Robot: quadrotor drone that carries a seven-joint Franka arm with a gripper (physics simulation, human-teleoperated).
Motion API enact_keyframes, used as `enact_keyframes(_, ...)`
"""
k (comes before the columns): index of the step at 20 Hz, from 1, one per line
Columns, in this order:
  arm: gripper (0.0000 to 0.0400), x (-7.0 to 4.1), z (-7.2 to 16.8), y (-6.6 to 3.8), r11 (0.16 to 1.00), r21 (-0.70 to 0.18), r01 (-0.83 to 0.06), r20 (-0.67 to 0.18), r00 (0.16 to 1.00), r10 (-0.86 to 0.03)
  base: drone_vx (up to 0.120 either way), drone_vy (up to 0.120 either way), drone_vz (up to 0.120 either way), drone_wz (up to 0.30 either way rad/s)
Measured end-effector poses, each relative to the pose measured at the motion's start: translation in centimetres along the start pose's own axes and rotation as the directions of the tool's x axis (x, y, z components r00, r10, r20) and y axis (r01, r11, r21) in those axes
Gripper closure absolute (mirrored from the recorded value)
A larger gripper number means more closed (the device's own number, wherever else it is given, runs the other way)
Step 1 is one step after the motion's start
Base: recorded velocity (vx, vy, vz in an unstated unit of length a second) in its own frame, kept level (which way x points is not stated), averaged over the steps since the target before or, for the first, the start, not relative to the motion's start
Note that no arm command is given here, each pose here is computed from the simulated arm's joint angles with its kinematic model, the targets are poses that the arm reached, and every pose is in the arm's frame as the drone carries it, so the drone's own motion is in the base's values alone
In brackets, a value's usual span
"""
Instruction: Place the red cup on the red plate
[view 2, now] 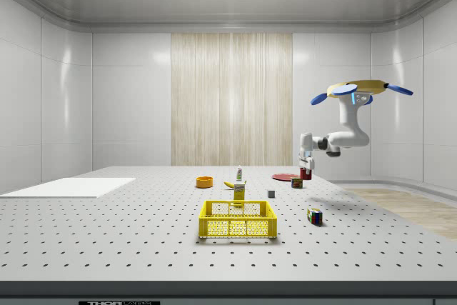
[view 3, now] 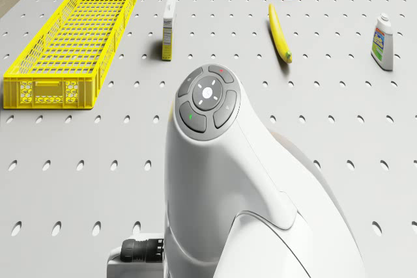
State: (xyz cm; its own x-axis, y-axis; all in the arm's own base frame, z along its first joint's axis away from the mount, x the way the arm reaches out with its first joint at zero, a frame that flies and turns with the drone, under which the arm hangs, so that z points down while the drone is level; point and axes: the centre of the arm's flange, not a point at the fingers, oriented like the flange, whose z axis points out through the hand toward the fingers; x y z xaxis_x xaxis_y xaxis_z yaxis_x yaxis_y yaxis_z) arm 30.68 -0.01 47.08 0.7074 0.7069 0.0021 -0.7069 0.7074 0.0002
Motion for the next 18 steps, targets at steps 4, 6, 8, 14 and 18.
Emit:
enact_keyframes(4,0.03,0.0,-0.01,0.0,1.0,0.0,0.0,0.0,1.0,0.0,0.0,-0.12,0.04,0.0)
enact_keyframes(6,0.03,0.0,-0.01,0.0,1.0,0.0,0.0,0.0,1.0,0.0,0.0,-0.12,0.1,0.0)
enact_keyframes(8,0.03,0.0,-0.01,0.0,1.0,0.0,0.0,0.0,1.0,0.0,0.0,-0.12,0.0,0.0)
enact_keyframes(14,0.03,0.0,-0.01,0.0,1.0,0.0,0.0,0.0,1.0,0.0,0.0,-0.12,0.0,0.0)
enact_keyframes(18,0.03,0.0,-0.01,0.0,1.0,0.0,0.0,0.0,1.0,0.0,0.0,-0.12,0.0,0.0)
